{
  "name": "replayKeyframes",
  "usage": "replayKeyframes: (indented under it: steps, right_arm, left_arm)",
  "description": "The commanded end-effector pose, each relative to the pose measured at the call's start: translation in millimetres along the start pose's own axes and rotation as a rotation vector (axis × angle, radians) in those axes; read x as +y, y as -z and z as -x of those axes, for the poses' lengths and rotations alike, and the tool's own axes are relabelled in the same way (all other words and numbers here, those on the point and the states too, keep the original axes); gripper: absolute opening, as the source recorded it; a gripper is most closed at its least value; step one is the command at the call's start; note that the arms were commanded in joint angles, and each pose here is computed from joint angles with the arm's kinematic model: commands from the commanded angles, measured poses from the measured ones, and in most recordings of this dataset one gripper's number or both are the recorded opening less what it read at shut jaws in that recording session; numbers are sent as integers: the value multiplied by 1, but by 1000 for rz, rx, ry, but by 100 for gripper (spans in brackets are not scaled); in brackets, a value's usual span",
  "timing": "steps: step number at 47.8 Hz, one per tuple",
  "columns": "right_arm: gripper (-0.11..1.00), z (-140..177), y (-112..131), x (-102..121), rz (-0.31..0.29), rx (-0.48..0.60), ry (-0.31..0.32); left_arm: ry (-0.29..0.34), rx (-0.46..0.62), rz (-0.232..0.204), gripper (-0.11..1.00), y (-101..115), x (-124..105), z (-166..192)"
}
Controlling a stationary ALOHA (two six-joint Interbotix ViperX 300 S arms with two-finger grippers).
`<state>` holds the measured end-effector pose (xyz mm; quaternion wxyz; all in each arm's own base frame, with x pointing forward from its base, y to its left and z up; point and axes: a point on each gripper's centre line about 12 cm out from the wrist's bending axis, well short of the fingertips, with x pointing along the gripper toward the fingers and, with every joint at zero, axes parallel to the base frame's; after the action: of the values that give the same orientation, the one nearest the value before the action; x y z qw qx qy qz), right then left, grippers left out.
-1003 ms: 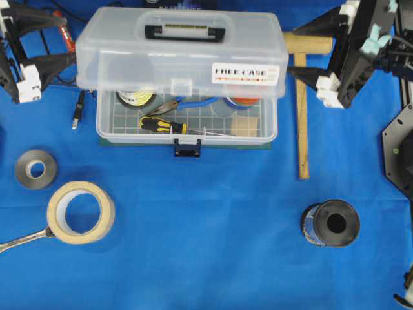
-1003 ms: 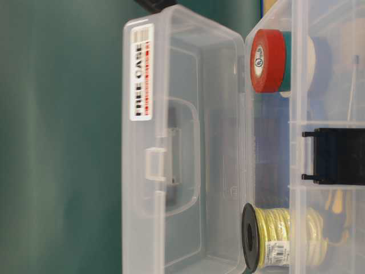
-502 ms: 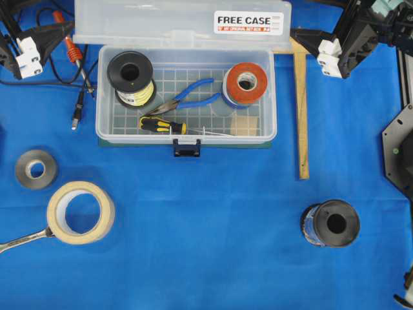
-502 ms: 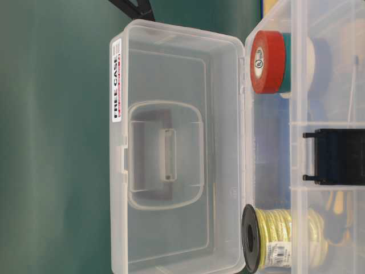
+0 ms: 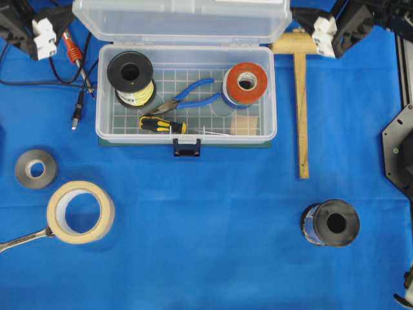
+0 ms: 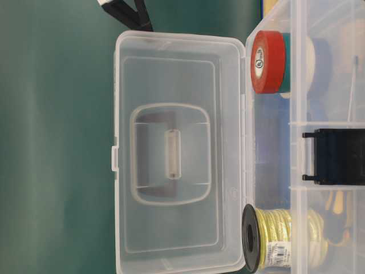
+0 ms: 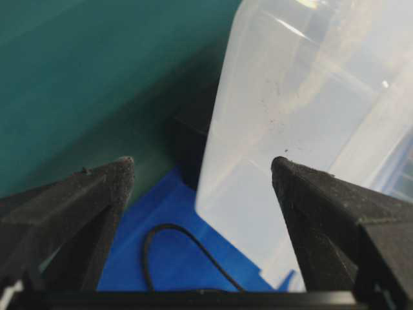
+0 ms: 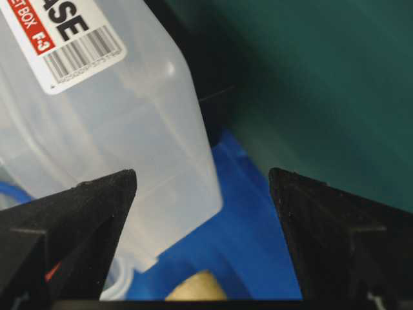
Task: Open the tool box with both arms.
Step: 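Push the lid fully back past vertical with both grippers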
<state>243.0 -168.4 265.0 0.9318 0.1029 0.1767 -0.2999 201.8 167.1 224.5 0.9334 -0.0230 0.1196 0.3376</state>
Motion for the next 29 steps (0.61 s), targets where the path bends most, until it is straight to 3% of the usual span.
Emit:
replayKeyframes:
  steps: [1, 29]
  right_arm:
    - [85, -6, -13, 1, -4, -26, 0]
    - [85, -31, -11, -29, -29, 23, 86]
  left_arm:
    - [-8, -24, -4, 87, -11, 2, -7]
    - [-52, 18, -14, 87, -15, 17, -40]
